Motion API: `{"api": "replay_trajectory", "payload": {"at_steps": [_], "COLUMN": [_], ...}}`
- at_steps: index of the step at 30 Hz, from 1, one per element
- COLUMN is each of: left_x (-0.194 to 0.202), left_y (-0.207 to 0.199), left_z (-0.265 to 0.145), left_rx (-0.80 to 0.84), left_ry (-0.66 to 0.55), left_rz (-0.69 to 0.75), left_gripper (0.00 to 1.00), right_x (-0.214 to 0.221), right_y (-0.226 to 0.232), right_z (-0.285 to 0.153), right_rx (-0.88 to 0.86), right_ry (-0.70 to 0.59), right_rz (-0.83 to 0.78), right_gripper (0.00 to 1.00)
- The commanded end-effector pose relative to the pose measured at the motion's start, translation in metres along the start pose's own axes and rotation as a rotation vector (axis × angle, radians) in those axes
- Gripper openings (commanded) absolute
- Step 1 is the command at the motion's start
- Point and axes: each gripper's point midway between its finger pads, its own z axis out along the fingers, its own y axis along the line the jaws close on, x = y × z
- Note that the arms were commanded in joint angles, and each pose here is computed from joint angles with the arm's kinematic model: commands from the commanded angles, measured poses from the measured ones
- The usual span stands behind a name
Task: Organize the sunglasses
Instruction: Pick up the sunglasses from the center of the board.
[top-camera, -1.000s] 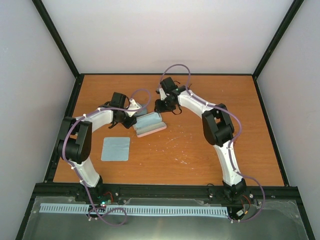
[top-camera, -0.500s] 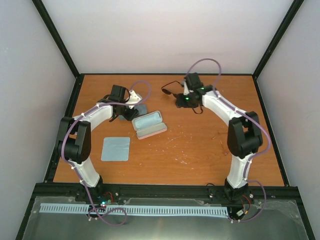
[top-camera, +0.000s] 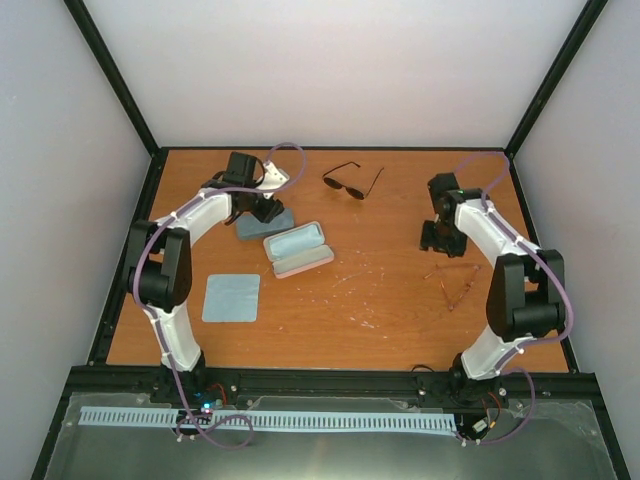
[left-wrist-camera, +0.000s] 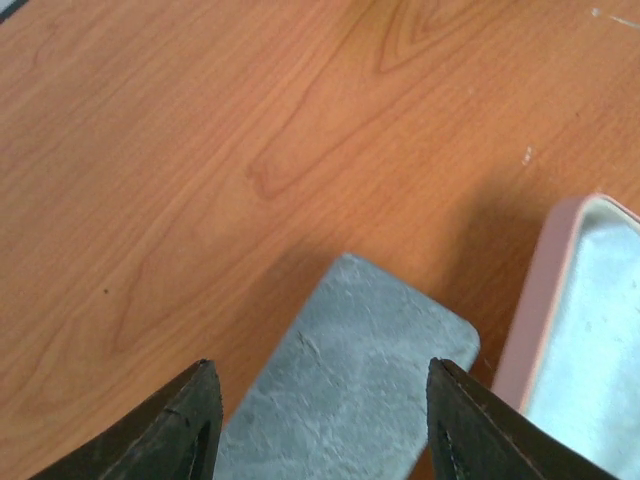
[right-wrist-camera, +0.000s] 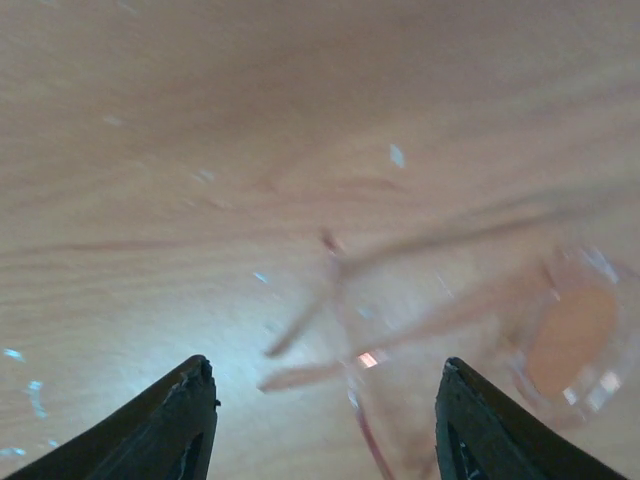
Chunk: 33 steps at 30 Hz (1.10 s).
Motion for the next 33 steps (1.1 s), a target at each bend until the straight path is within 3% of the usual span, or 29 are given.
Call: {"api": "replay_trajectory", "payload": {"at_steps": [1, 5, 11, 16, 26, 33], "left_x": [-0.017, -0.019, -0.017, -0.012, -0.014, -0.01], "left_y": [0.011, 0.012, 0.013, 0.015, 0.02, 0.019], "left_z": [0.001, 0.007, 0.009, 0.011, 0.014, 0.015], "left_rx": [0.001, 0.008, 0.015, 0.017, 0.009, 0.008], "left_ry": [-0.023, -0.024, -0.025, -0.017, -0.014, -0.002], "left_rz": [0.008, 0.012, 0.007, -0.004, -0.017, -0.018], "left_gripper": [0.56, 0.56, 0.55, 0.55, 0.55, 0.55], "right_x": [0.044, 0.068, 0.093, 0.103, 0.098, 0.101], "right_y": [-0.036, -0.052, -0.08, -0.101, -0.097, -0.094], "right_z": [-0.018, -0.028, -0.034, -0.031, -0.003, 0.012], "right_rx": [0.101, 0.145, 0.231, 0.246, 0.158, 0.142], "right_ry": [0.121, 0.169, 0.192, 0.201, 0.217, 0.237], "right_rz": [0.147, 0.268, 0.376, 0.451, 0.496, 0.493], "right_gripper": [0.58, 0.63, 0.6, 0.39, 0.4, 0.34]}}
